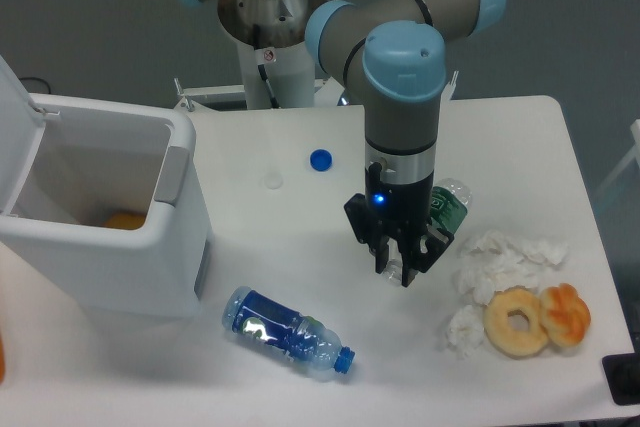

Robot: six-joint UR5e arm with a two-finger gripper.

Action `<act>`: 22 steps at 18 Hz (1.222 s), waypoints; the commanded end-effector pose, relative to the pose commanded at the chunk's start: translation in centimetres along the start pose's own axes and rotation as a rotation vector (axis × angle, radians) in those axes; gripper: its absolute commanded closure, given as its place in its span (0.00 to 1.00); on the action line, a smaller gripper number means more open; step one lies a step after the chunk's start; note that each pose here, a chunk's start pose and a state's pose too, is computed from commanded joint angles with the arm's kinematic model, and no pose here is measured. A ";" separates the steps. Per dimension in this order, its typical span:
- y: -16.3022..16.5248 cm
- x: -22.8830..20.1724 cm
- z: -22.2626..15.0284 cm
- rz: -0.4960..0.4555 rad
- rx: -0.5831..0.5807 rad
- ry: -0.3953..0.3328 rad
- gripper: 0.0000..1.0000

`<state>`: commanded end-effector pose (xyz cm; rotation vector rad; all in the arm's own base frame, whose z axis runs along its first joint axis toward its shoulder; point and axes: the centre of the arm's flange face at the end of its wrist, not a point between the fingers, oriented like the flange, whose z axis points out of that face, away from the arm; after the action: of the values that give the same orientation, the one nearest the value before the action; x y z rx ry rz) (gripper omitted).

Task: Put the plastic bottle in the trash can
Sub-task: 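Close the gripper on the small green-labelled bottle beside the tissues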

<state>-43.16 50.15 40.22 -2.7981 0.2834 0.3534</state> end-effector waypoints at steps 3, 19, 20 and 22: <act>-0.2 -0.2 -0.3 -0.005 0.015 -0.001 0.66; -1.5 -2.6 -3.6 -0.234 0.178 0.001 0.66; -1.8 -2.7 -3.9 -0.264 0.200 0.006 0.66; -2.5 -3.0 -5.0 -0.335 0.254 0.015 0.66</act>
<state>-44.38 51.36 46.35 -2.5372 -0.1309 0.2008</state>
